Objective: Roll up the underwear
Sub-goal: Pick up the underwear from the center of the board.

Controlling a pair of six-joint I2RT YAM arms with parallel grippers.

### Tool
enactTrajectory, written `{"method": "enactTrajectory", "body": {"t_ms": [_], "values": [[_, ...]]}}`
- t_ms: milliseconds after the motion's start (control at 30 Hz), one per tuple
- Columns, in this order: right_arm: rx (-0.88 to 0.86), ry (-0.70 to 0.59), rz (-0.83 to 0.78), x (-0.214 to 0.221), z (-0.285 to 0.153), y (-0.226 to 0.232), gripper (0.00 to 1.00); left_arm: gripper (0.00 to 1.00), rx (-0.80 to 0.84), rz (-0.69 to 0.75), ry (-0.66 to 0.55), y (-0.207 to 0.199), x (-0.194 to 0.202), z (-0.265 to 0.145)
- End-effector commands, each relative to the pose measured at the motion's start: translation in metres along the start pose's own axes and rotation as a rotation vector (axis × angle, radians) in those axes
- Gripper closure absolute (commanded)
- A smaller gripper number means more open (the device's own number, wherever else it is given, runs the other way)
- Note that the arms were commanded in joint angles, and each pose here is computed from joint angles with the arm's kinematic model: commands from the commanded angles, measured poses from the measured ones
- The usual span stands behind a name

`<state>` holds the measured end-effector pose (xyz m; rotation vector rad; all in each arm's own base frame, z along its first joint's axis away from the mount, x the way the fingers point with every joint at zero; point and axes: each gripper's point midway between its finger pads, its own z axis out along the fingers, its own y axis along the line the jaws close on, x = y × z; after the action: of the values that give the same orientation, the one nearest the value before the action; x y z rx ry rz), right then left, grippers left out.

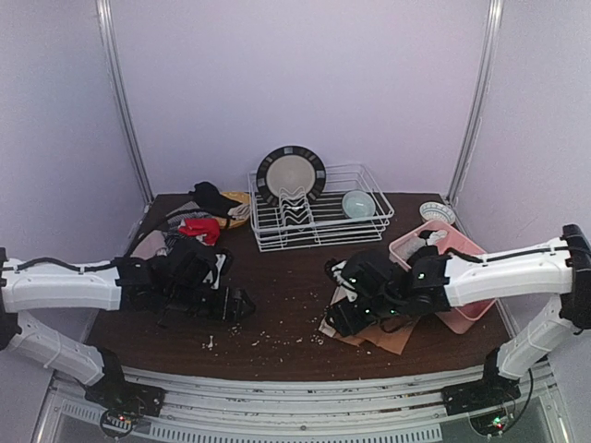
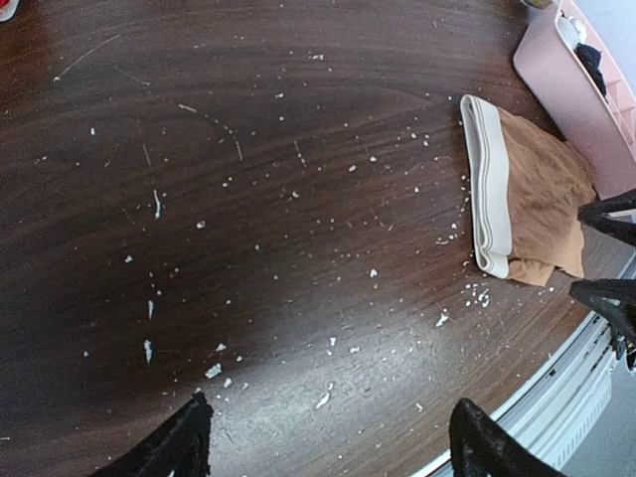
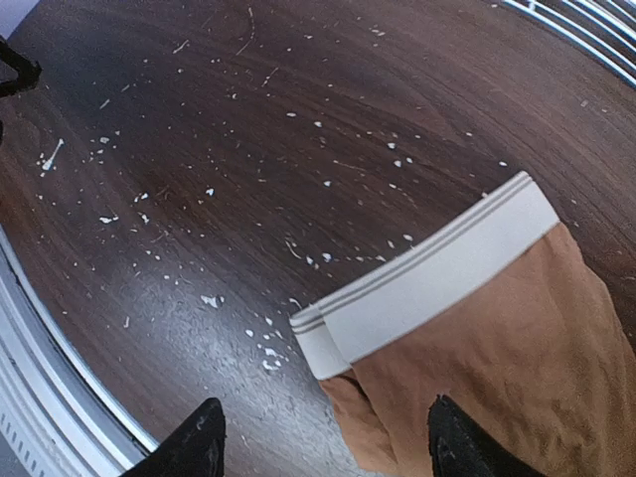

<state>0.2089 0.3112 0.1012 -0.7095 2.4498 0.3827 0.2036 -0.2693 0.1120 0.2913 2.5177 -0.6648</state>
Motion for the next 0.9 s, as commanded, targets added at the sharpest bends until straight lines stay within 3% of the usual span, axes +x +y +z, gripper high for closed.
{"method": "enactTrajectory", "body": {"t_ms": [0,200,367,533,633,700,867], "values": [[0.122,0.1,-0.102,0.003,0.026,-0.007,0.38,0.2,0.049,-0.04,-0.052,-0.002,-0.001,-0.003],[0.202,0.203,-0.146,0.013,0.055,-0.016,0.49,0.19,0.031,-0.047,-0.031,0.011,0.014,-0.003],[0.218,0.254,-0.147,0.02,0.071,-0.018,0.66,0.19,0.02,-0.038,-0.019,0.014,0.018,0.0],[0.219,0.283,-0.143,0.026,0.078,-0.018,0.72,0.19,0.019,-0.036,-0.006,0.014,0.021,0.005],[0.215,0.291,-0.138,0.029,0.079,-0.019,0.86,0.19,0.023,-0.035,0.009,0.013,0.023,0.01],[0.205,0.269,-0.127,0.024,0.074,-0.017,1.0,0.19,0.033,-0.035,0.017,0.011,0.024,0.013],[0.016,0.061,-0.052,-0.019,0.03,0.014,1.0,0.17,0.128,-0.032,-0.023,-0.007,0.02,0.016]]}}
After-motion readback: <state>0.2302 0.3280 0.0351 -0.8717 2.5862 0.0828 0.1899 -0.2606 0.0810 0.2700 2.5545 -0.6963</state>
